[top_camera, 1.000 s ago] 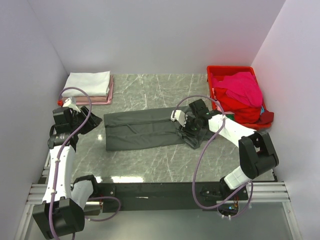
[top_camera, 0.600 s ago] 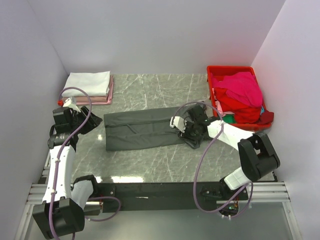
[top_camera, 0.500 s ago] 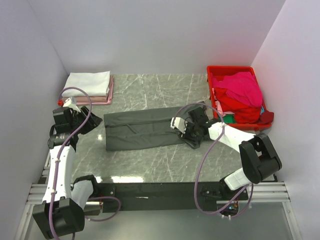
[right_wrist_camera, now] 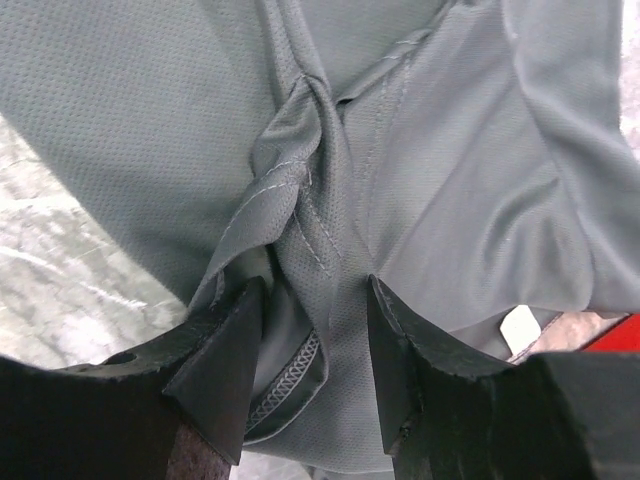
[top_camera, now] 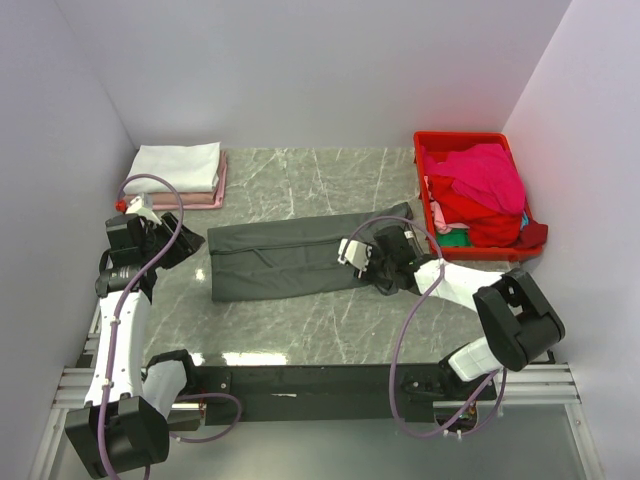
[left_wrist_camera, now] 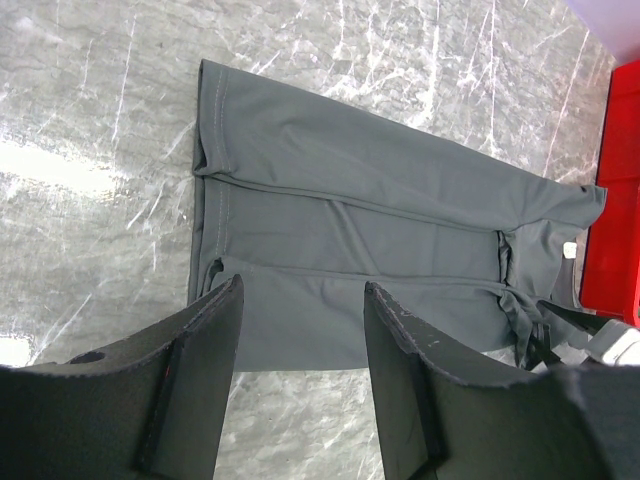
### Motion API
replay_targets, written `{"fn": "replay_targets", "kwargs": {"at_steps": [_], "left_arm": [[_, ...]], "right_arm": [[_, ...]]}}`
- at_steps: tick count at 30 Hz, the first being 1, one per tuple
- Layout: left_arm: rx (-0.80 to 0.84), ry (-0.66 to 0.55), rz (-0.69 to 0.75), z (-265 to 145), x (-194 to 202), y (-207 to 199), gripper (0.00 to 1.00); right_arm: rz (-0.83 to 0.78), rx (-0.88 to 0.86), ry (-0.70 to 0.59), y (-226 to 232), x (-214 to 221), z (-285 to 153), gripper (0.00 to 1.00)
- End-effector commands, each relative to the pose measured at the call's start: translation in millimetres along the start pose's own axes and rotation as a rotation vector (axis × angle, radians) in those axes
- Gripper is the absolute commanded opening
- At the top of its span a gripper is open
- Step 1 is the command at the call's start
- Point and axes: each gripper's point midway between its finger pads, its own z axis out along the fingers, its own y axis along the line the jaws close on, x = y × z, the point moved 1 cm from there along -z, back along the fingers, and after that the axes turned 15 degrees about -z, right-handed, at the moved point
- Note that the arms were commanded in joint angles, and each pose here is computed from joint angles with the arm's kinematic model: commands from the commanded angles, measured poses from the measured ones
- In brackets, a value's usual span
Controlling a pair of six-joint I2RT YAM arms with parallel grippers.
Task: Fold and stack the t-shirts
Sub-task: Fold the tshirt
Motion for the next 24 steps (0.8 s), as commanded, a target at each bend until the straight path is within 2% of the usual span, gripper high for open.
{"fn": "replay_targets", "kwargs": {"at_steps": [1, 11, 24], "left_arm": [[0.036, -0.019, 0.035, 1, -5, -6, 0.57], [0.038, -0.016, 0.035, 1, -4, -6, 0.56], [0.037, -0.012, 0.035, 2, -5, -6, 0.56]], "right_arm": [[-0.002, 0.109, -0.034, -23, -10, -8, 0.52], [-0.043, 0.077, -0.091, -26, -24, -27, 0.51], [-0.04, 0.022, -0.051, -18, -17, -13, 0.5]]}}
